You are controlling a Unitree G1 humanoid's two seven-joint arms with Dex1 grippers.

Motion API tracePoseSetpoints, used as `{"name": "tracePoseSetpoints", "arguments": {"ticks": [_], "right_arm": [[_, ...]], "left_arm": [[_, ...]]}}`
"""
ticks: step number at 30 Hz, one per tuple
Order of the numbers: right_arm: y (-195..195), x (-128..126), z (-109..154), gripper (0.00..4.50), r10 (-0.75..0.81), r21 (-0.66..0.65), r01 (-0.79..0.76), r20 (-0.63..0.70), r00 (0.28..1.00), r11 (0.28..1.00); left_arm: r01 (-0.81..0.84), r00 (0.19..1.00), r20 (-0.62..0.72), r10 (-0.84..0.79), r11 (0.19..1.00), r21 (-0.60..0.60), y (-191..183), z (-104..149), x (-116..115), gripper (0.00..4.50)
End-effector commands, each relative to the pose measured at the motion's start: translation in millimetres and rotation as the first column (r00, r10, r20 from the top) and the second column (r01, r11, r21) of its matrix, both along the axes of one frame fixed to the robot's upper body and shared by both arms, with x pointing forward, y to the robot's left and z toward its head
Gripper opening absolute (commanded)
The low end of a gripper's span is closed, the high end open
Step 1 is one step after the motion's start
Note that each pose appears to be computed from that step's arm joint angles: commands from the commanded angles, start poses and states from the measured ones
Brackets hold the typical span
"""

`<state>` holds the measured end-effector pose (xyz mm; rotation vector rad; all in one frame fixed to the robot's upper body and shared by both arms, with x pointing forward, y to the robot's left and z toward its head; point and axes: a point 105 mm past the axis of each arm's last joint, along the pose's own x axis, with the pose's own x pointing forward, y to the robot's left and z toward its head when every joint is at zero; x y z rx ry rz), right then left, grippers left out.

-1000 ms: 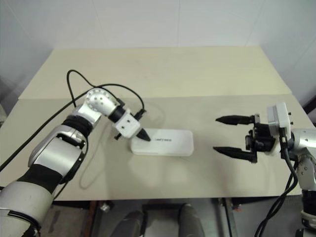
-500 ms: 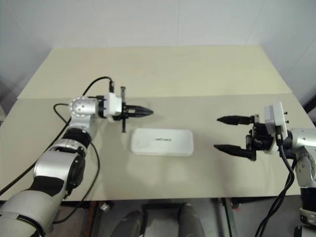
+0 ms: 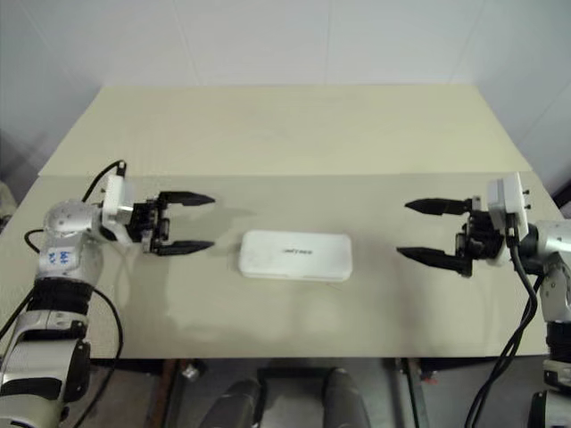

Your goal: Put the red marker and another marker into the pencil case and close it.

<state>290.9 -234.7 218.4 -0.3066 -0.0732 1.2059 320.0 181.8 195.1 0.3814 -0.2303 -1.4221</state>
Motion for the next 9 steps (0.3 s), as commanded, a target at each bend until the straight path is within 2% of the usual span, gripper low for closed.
{"name": "tracePoseSetpoints", "arguments": {"ticks": [1, 6, 9], "right_arm": [[0.0, 0.0, 14.5, 4.50, 0.026, -0.036, -0.024, 0.047, 0.999, 0.999], [3.1, 6.0, 18.0, 4.50, 0.038, -0.040, -0.036, 0.046, 0.998, 0.999], [8.0, 12.4, 19.1, 4.50, 0.042, -0.031, -0.040, 0.055, 0.998, 0.999]], "left_arm": [[0.048, 0.998, 0.038, -0.050, 0.998, 0.037, 14.2, 11.3, -11.9, 4.44], [0.002, 0.999, 0.048, -0.004, 0.999, 0.039, 25.4, 23.3, -10.4, 4.44], [-0.039, 0.988, 0.148, 0.036, 0.999, 0.014, 28.7, 33.6, -4.3, 4.44]]}}
